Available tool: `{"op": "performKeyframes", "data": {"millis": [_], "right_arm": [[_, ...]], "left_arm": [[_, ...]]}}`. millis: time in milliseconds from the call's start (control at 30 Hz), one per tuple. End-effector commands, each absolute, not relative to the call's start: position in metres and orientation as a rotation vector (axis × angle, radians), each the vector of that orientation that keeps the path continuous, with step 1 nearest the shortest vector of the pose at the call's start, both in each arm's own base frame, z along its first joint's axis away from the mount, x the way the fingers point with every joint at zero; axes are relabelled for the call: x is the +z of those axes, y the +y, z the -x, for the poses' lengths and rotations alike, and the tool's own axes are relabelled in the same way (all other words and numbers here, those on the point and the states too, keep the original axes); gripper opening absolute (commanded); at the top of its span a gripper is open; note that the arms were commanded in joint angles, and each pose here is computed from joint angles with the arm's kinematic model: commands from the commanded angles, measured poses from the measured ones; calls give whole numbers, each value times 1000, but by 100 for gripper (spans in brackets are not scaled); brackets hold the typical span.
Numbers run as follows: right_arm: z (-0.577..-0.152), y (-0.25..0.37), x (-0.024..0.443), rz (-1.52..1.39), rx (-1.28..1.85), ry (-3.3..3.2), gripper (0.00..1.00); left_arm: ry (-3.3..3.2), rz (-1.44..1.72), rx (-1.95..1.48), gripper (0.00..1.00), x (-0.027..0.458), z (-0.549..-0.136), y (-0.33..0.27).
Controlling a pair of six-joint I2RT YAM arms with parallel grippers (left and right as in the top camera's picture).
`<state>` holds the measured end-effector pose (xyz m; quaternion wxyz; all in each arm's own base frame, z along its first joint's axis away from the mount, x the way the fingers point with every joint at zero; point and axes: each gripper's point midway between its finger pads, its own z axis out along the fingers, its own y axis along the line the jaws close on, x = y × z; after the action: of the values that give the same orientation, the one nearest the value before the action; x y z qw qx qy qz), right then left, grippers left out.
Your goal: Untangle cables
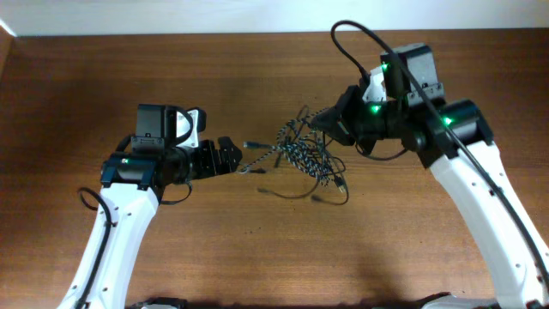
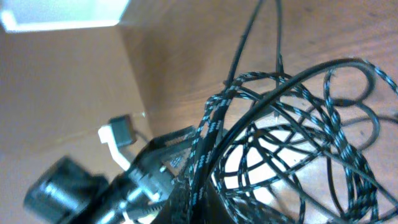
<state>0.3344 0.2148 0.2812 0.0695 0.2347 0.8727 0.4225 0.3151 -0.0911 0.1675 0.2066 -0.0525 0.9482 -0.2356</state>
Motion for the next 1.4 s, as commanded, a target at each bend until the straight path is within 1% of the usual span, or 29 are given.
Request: {"op": "performKeyframes", "data": {"millis": [0, 33, 67, 167, 267, 300, 367, 400, 500, 533, 567, 600, 633, 700, 767, 800, 833, 867, 900, 933, 1000, 1033, 1100, 1133, 1167, 1233, 1300, 1333, 1367], "right_arm": [[-340, 211, 263, -923, 1285, 2676, 4], [-341, 213, 259, -931, 1288, 2691, 4], [-341, 213, 259, -931, 1288, 2690, 4], [-343, 210, 257, -939, 1267, 2683, 4], [-349, 201, 257, -967, 1262, 2661, 4], [-350, 199, 257, -974, 1252, 2656, 4], [-350, 199, 257, -973, 1253, 2656, 4], [-350, 199, 257, -974, 1254, 2657, 4], [-350, 199, 257, -972, 1258, 2659, 4], [-349, 199, 256, -977, 1255, 2663, 4], [-348, 199, 256, -978, 1254, 2665, 4], [-348, 199, 256, -978, 1254, 2665, 4], [-348, 199, 256, -978, 1254, 2665, 4], [-348, 199, 256, -978, 1254, 2665, 4], [-348, 199, 256, -977, 1256, 2665, 4], [-347, 201, 257, -972, 1272, 2669, 4], [-345, 203, 259, -964, 1297, 2676, 4], [-341, 208, 263, -948, 1347, 2689, 4], [-339, 211, 265, -933, 1382, 2698, 4], [-336, 211, 265, -936, 1387, 2708, 4], [-332, 210, 262, -955, 1370, 2728, 4], [-336, 205, 257, -973, 1311, 2715, 4], [-358, 172, 238, -1056, 991, 2624, 4], [-373, 136, 226, -1119, 709, 2523, 4], [-377, 98, 219, -1172, 433, 2434, 4], [-368, 61, 215, -1206, 161, 2370, 4], [-355, 27, 216, -1211, -92, 2314, 4], [-351, 26, 214, -1212, -110, 2330, 6], [-343, 37, 207, -1222, -60, 2407, 34]], "left_arm": [[2658, 355, -332, 99, 155, -319, -48], [2654, 719, -118, 99, 145, -303, -15], [2645, 829, -48, 99, 142, -294, -5], [2701, 225, -416, 100, 161, -300, -62], [2411, 120, -428, 100, 240, -274, -60], [2355, 76, -448, 100, 249, -256, -66], [2275, -108, -661, 86, 234, -239, -115], [2218, -195, -761, 83, 219, -247, -148], [2181, -323, -828, 74, 203, -268, -193], [2199, -329, -861, 71, 182, -290, -218], [2211, -305, -889, 56, 168, -303, -227], [2193, -319, -918, 46, 166, -308, -234], [2174, -323, -924, 43, 164, -316, -239], [2155, -325, -927, 44, 165, -320, -241], [2095, -363, -949, 49, 176, -318, -254], [2088, -362, -932, 47, 177, -318, -256], [2088, -333, -858, 40, 174, -322, -256], [2087, -301, -807, 24, 173, -327, -251], [2084, -273, -767, 13, 173, -331, -246], [2081, -244, -725, 11, 172, -336, -240], [2080, -223, -694, 0, 171, -339, -236], [2086, -224, -692, 0, 170, -339, -235], [2190, -196, -638, 0, 160, -324, -212], [2216, -143, -600, 0, 168, -316, -186], [2177, -58, -569, 0, 193, -308, -152], [2052, 34, -546, 0, 237, -291, -113], [1980, 66, -540, 0, 257, -280, -98], [1975, 111, -570, 0, 259, -279, -98], [2015, 180, -602, 0, 249, -284, -99]]}}
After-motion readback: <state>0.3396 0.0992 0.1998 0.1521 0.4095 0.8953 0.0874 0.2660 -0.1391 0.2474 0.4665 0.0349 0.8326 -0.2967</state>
